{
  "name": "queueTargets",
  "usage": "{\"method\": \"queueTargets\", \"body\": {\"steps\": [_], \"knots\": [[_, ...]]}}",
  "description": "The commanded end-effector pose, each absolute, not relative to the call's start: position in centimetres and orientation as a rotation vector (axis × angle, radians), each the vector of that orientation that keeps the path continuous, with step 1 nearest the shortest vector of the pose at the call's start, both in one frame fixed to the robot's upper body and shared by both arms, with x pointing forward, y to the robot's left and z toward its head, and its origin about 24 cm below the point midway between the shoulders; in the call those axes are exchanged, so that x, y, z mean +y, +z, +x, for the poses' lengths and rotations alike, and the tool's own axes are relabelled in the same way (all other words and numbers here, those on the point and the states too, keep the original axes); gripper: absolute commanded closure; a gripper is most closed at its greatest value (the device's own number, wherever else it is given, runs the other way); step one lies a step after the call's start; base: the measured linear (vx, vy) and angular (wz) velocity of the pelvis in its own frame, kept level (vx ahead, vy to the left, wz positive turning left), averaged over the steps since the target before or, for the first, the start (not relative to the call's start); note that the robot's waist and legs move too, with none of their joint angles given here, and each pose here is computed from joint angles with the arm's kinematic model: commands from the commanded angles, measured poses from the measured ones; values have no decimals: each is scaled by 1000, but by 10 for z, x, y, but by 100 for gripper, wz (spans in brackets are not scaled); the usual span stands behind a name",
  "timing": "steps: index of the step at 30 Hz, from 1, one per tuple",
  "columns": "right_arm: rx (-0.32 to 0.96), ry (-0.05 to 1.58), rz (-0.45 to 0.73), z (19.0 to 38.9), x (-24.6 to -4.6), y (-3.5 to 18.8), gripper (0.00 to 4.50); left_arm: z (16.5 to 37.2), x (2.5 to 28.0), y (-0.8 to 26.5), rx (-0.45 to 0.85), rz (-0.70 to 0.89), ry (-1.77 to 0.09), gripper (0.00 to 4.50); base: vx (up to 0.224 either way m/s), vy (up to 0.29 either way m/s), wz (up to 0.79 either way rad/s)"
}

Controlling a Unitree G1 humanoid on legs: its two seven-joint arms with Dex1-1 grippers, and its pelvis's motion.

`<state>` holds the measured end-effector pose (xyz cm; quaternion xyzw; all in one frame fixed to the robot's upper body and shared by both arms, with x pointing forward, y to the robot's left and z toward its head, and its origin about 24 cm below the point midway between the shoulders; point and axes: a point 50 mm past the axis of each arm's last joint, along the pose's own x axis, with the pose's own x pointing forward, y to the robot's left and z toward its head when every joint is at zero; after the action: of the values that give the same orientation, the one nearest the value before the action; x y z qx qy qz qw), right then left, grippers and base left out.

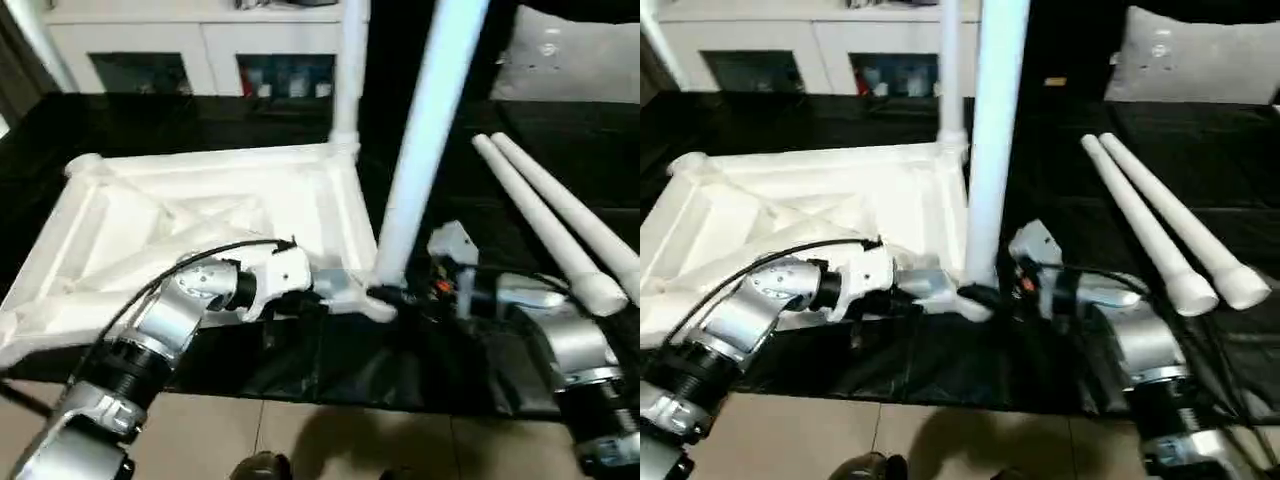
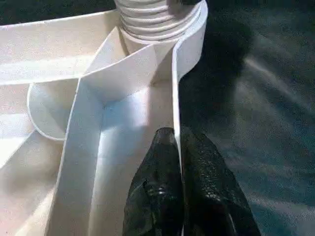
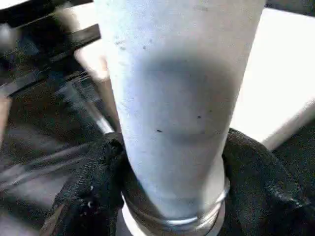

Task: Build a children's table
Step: Rotate leg to tighten

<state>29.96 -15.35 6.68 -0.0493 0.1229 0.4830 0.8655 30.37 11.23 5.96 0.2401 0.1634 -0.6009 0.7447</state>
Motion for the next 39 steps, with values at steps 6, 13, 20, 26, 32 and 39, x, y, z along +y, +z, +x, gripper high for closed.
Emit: {"method": "queueTargets", "body": {"steps": [6, 13, 20, 26, 32, 39], "knots": [[333, 748, -4, 322, -123, 60, 196, 296, 33, 75, 231, 412, -1243, 450, 0, 0, 0], [390, 507, 33, 329, -125, 46, 200, 302, 9, 80, 211, 409, -1078, 450, 0, 0, 0], [389, 482, 71, 330, -120, 46, 130, 305, 17, 79, 231, 443, -1035, 450, 0, 0, 0], [329, 523, 65, 330, -121, 52, 88, 313, 33, 77, 221, 485, -1018, 450, 0, 0, 0], [296, 577, 44, 324, -141, 58, 35, 324, 57, 72, 241, 551, -1022, 450, 0, 0, 0], [257, 630, -5, 317, -176, 69, 9, 328, 76, 73, 242, 593, -1111, 450, 0, 0, 0]]}}
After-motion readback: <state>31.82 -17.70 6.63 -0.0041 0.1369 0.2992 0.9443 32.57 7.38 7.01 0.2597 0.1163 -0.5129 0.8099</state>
